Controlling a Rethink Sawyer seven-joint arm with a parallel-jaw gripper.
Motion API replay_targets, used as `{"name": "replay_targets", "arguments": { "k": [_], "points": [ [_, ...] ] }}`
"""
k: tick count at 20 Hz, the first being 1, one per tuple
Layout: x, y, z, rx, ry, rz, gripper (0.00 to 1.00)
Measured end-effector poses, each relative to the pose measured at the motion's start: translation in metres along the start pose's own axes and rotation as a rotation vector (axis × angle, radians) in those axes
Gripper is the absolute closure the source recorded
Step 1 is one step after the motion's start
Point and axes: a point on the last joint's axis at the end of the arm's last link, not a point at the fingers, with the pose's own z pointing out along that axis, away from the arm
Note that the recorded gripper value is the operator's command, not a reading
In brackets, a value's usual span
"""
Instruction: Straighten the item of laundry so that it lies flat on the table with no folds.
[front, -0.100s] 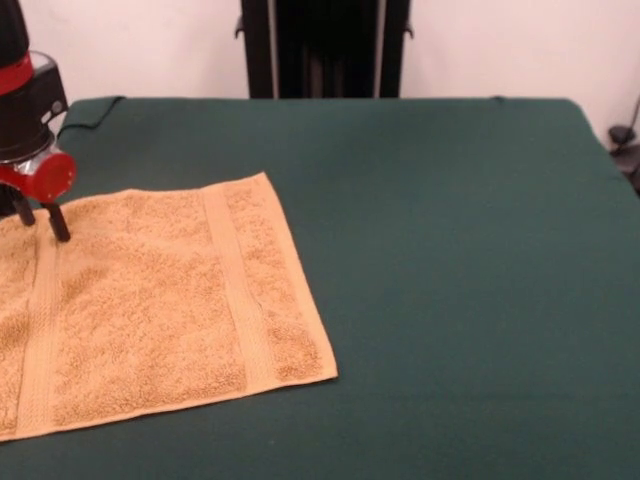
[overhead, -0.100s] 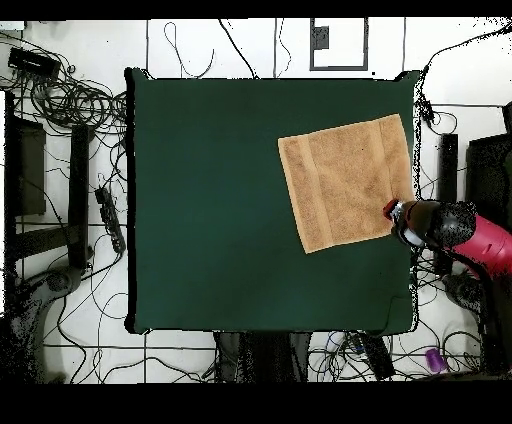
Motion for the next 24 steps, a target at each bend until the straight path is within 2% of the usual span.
{"name": "replay_targets", "arguments": {
  "k": [9, 15, 24],
  "points": [
    [-0.005, 0.003, 0.003, 0.001, -0.008, -0.003, 0.0],
    [-0.015, 0.014, 0.003, 0.008, -0.014, -0.017, 0.0],
    [-0.02, 0.077, -0.001, -0.005, -0.033, -0.081, 0.0]
  ]
}}
